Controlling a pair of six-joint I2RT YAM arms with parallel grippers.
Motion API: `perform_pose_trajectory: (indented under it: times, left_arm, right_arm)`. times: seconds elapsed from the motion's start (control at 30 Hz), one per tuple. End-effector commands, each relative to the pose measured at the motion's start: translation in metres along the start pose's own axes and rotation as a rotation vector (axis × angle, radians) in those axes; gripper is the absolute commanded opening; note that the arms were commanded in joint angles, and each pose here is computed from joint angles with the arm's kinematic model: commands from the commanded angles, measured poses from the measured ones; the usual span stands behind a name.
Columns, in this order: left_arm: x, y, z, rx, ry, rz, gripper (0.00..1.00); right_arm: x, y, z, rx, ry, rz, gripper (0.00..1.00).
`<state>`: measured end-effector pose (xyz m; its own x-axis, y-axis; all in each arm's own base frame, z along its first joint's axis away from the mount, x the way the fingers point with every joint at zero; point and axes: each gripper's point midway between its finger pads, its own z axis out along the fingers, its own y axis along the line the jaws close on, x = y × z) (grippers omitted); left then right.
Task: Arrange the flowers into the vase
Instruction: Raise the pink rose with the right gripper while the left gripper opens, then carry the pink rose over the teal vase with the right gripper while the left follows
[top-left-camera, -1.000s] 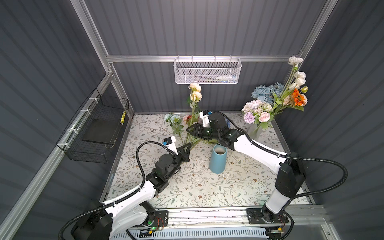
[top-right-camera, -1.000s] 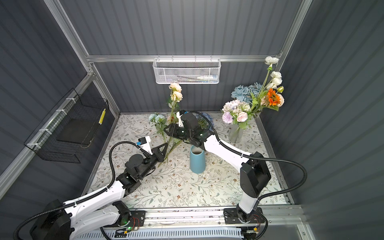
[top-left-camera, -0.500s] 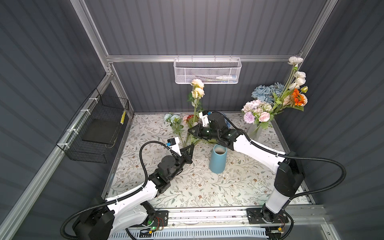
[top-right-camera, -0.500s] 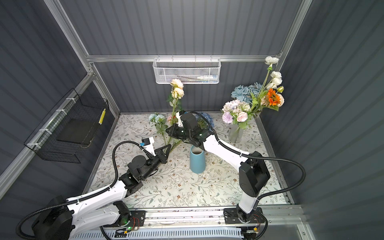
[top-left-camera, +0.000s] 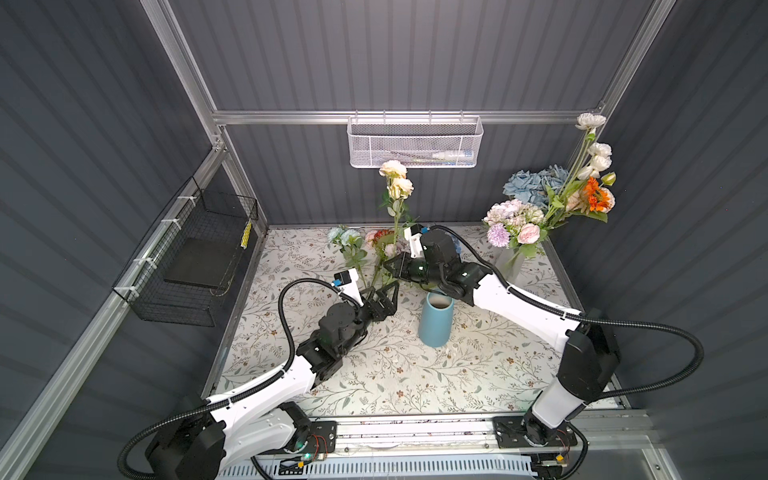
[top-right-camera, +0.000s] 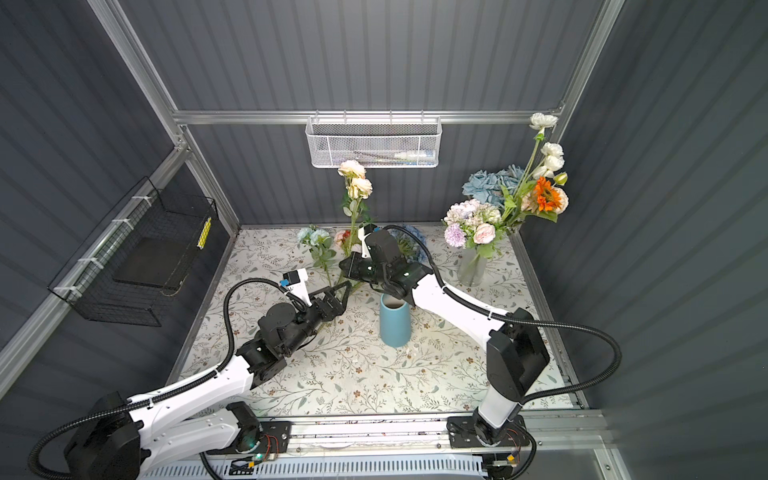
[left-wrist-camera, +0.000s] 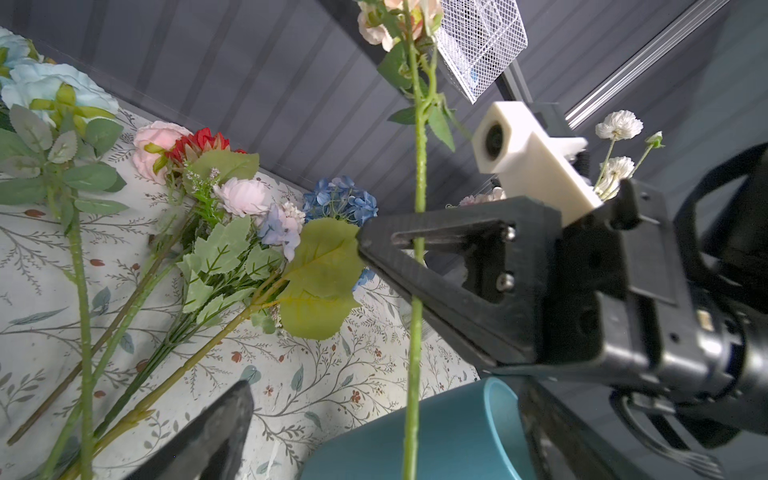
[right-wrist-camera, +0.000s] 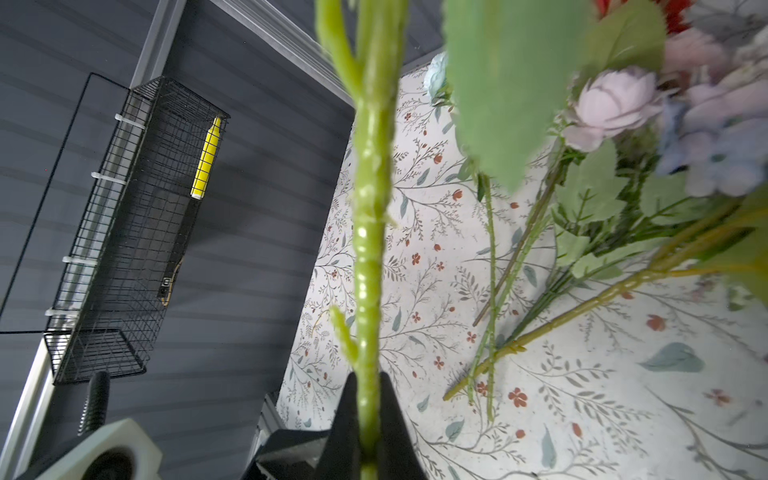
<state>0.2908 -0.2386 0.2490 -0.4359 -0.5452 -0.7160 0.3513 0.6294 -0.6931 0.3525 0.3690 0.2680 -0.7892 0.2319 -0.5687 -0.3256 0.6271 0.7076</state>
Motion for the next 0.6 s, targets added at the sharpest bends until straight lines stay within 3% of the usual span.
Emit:
perform_pose_trajectory:
  times: [0.0, 0.17, 0.27, 0.57]
  left_arm:
    - [-0.016, 0.002, 0.001, -0.007, -0.013, -0.044, 0.99]
    - [-0.028, 0.030, 0.010, -0.038, -0.006, -0.127, 0.99]
    - [-0.028, 0.039, 0.016, -0.065, -0.002, -0.113, 0.99]
    - [-0.005, 0.057, 0.042, -0.117, 0.083, -0.149, 0.99]
  right_arm:
    - [-0.024, 0.006, -0.031, 0.042, -0.113, -0.116, 0.00]
    - [-0.046, 0.017, -0.074, 0.077, -0.218, -0.211, 0.00]
    - [-0.058, 0.026, -0.104, 0.089, -0.290, -0.270, 0.00]
    - [-0.085, 0.036, -0.181, 0.207, -0.459, -0.504, 0.00]
